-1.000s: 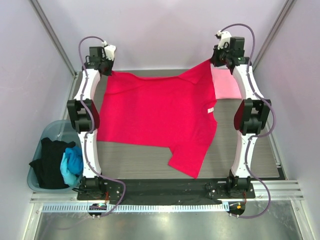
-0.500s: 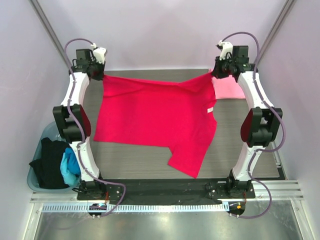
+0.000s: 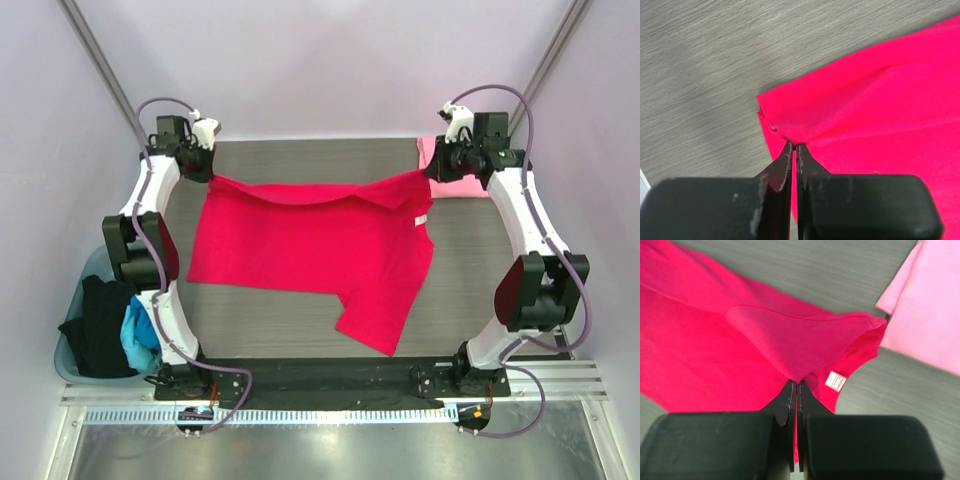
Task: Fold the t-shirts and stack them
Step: Fold the tshirt
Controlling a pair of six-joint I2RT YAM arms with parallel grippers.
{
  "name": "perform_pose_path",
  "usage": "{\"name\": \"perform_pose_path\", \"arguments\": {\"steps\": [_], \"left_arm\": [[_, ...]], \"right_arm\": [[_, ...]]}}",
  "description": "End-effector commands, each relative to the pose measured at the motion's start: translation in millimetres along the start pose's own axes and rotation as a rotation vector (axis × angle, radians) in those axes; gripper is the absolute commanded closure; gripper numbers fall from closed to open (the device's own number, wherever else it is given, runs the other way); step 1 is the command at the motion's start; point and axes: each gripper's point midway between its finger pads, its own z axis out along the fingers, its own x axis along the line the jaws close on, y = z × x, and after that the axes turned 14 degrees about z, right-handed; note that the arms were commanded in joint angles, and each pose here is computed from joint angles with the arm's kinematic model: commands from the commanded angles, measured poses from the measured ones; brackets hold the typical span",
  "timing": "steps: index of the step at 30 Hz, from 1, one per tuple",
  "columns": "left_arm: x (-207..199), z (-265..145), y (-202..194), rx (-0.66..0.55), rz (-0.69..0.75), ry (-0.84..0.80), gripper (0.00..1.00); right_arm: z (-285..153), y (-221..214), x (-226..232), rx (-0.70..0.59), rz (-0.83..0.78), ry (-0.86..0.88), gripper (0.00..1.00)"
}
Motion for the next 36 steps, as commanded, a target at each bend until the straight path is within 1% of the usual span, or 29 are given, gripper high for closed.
{"name": "perform_pose_path", "arguments": {"steps": [1, 2, 9, 16, 21, 26, 31, 36], "left_arm": [[6, -34, 24, -0.078, 0.037, 0.035, 1.00], [8, -36, 23, -0.075, 0.036, 0.040, 1.00], [4, -44, -1, -0.029, 0.042, 0.043, 1.00], [-5, -41, -32, 0.036, 0.038, 0.024, 1.00], [-10, -40, -48, 0.071, 0.046, 0.012, 1.00], [-4, -36, -69, 0.128, 0.033, 0.024, 1.00], [1, -38, -76, 0.139, 0.035, 0.029, 1.00], [-8, -35, -86, 0.169, 0.041, -0.012, 1.00]], "right_arm": [[-23, -6, 15, -0.019, 0.024, 0.029, 0.99], [-29, -5, 17, -0.031, 0.022, 0.031, 0.99], [-39, -24, 26, -0.012, 0.062, 0.055, 0.99], [-43, -47, 33, 0.031, 0.121, 0.087, 0.99], [-42, -62, 34, 0.060, 0.149, 0.097, 0.99], [-40, -80, 41, 0.101, 0.181, 0.125, 0.99], [-41, -92, 41, 0.126, 0.193, 0.124, 0.99], [-36, -103, 40, 0.157, 0.208, 0.130, 0.99]]}}
